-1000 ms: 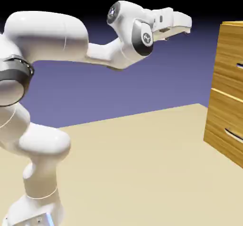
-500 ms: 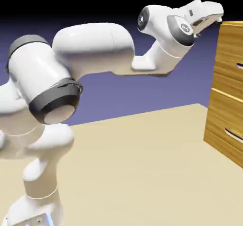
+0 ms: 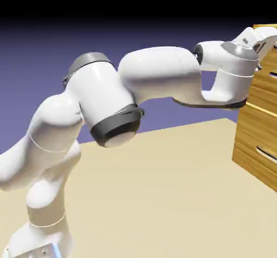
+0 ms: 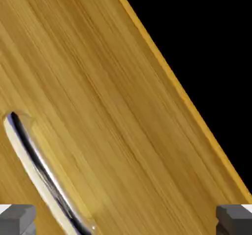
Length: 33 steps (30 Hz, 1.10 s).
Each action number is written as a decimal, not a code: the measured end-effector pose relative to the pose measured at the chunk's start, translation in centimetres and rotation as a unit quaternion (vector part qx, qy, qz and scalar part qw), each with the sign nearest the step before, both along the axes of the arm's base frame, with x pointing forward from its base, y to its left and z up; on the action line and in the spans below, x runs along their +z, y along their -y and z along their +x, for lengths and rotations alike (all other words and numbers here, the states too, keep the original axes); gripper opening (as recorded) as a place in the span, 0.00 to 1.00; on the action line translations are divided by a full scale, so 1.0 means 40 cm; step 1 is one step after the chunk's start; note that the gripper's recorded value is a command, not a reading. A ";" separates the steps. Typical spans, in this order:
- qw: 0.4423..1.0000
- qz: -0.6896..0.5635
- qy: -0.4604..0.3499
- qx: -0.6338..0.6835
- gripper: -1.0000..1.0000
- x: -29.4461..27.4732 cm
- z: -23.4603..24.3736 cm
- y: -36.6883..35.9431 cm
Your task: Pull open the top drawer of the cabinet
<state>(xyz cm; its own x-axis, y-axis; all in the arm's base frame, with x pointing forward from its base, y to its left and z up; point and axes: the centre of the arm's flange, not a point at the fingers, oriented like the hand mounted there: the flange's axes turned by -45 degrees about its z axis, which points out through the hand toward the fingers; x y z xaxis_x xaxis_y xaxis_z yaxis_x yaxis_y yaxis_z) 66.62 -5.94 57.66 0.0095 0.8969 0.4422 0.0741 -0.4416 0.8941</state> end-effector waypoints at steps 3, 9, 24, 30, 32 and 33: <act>0.998 -0.055 0.007 -0.003 0.50 -0.056 0.053 -0.015; 0.984 -0.177 0.027 -0.005 0.50 -0.158 0.147 -0.056; 0.973 -0.226 0.038 -0.003 0.50 -0.180 0.285 -0.082; 0.973 -0.227 0.037 -0.004 0.00 -0.189 0.295 -0.076; 0.973 -0.227 0.038 -0.004 0.00 -0.189 0.278 -0.076; 0.973 -0.227 0.038 -0.004 0.00 -0.189 0.269 -0.076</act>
<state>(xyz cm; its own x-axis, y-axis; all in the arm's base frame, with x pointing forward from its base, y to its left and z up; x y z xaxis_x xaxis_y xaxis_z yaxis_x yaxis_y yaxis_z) 77.40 -2.90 50.12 -0.0006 1.0000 0.0006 -0.0010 -0.0006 1.0000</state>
